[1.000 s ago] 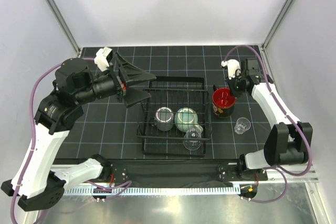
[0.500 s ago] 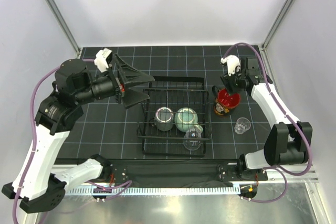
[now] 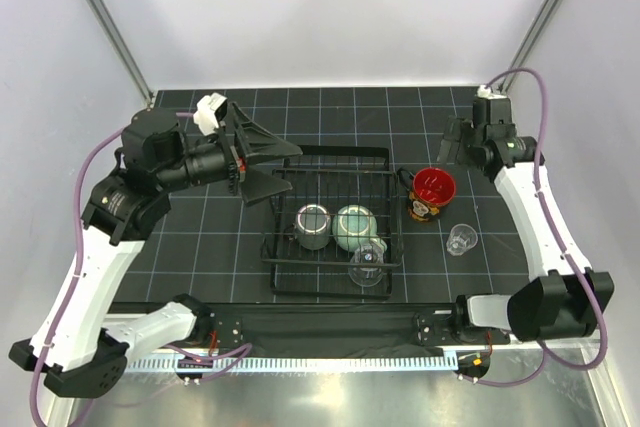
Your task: Load the cups into the dish rack
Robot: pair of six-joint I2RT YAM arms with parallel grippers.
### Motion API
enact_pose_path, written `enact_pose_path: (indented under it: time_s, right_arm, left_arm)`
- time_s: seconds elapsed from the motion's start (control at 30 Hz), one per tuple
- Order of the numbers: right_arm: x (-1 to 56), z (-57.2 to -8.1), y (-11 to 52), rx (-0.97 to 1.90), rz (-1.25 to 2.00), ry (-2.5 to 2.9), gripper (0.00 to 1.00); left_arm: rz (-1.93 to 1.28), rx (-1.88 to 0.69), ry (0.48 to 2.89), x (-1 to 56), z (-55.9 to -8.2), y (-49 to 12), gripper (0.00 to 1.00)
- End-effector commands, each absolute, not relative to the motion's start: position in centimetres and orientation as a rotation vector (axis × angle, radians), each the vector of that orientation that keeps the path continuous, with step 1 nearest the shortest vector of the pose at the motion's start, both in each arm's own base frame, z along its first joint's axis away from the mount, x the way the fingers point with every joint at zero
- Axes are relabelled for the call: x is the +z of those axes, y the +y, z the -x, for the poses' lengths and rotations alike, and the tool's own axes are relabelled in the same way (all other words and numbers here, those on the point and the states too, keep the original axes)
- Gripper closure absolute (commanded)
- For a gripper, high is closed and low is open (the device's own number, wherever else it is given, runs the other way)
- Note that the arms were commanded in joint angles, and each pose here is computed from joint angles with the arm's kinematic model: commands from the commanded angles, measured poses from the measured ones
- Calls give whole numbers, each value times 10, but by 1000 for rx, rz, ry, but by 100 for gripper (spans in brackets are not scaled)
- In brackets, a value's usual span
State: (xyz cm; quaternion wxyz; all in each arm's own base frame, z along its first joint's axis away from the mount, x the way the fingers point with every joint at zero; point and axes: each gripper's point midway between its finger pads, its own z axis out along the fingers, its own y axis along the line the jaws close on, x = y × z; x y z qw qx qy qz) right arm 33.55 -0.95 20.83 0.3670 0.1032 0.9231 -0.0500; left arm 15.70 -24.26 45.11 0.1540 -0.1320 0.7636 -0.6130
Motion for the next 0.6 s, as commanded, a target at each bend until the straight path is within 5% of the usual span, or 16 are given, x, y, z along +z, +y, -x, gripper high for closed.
enact_pose_path:
  time_s: [0.0, 0.07, 0.17, 0.57]
  right_arm:
    - [222, -330, 3, 39, -638, 2300, 0]
    - [206, -331, 12, 108, -706, 2351, 18]
    - [189, -323, 6, 58, -845, 2374, 27]
    - [141, -286, -8, -115, -988, 2477, 26]
  left_arm:
    - [317, -1827, 2168, 460, -155, -247, 0]
    - [318, -1845, 2168, 461, -155, -248, 0]
    - [319, -1847, 2161, 463, -154, -246, 0]
    - [366, -1843, 2138, 463, -158, -238, 0]
